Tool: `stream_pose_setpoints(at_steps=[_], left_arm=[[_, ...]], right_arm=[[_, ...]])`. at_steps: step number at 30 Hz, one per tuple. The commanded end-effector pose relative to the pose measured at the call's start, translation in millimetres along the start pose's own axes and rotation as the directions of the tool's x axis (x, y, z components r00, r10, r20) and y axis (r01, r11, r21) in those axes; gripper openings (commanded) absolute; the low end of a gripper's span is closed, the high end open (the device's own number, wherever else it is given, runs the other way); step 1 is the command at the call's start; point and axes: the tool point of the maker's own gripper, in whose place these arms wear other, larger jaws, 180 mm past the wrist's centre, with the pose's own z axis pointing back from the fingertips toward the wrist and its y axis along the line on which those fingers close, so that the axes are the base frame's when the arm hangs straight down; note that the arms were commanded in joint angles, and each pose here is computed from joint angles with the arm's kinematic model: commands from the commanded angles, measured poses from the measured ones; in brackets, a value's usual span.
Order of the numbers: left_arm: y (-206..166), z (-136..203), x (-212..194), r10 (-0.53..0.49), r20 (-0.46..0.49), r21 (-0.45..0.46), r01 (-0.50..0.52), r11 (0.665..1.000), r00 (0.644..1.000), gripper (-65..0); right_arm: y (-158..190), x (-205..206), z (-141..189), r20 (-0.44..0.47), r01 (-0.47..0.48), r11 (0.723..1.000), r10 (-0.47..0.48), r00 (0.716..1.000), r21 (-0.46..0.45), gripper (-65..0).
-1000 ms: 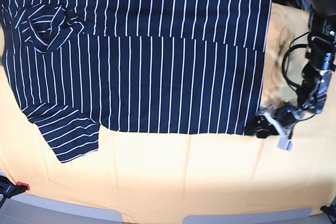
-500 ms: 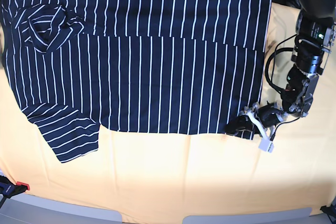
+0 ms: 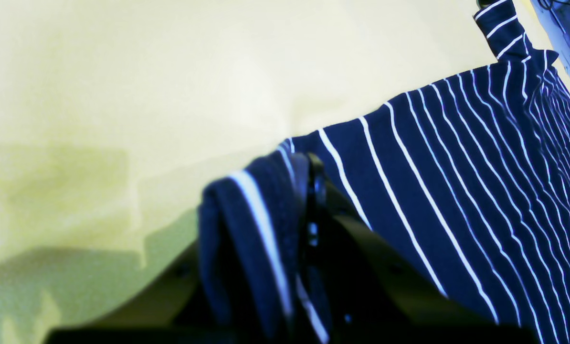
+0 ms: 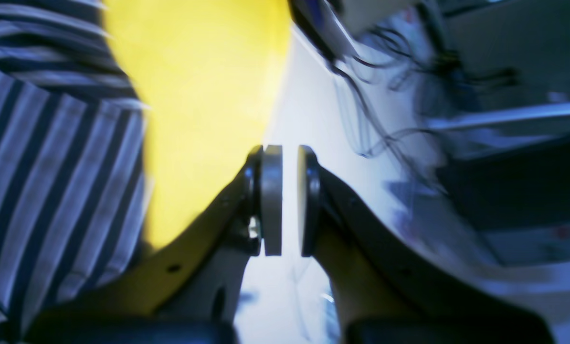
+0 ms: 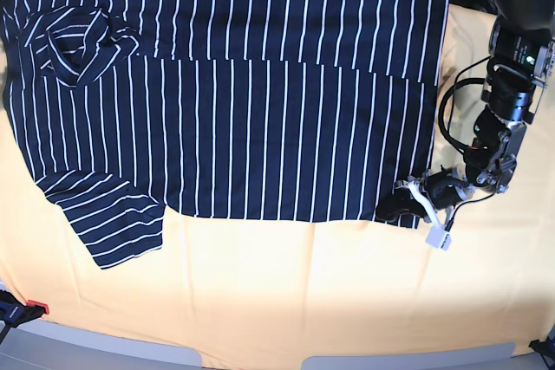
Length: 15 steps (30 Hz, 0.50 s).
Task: Fold the T-shirt properly
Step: 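Move the left gripper to the shirt's hem corner and grasp it, then grasp the other hem corner with the right gripper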
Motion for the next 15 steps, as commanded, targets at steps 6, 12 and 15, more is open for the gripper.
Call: stream_pose_setpoints(at_steps=[6,12,15], left_arm=[[2,2,6,-0.031,-0.022,0.007,0.031,0.999,0.999,-65.0],[2,2,6,-0.031,-0.022,0.007,0.031,0.999,0.999,-65.0],[2,2,6,-0.031,-0.022,0.007,0.031,1.000,0.999,-65.0]], right_arm=[[-13,-2,-4,0.079,0.239,0.971,-0.238,0.968,-0.009,-47.2],[7,-25,-30,0.046,0.479,0.866,-0.489,0.871,0.144,-45.2],[18,-25,-46,0.017,0.557,0.800,-0.575,0.818,0.222,-45.2]])
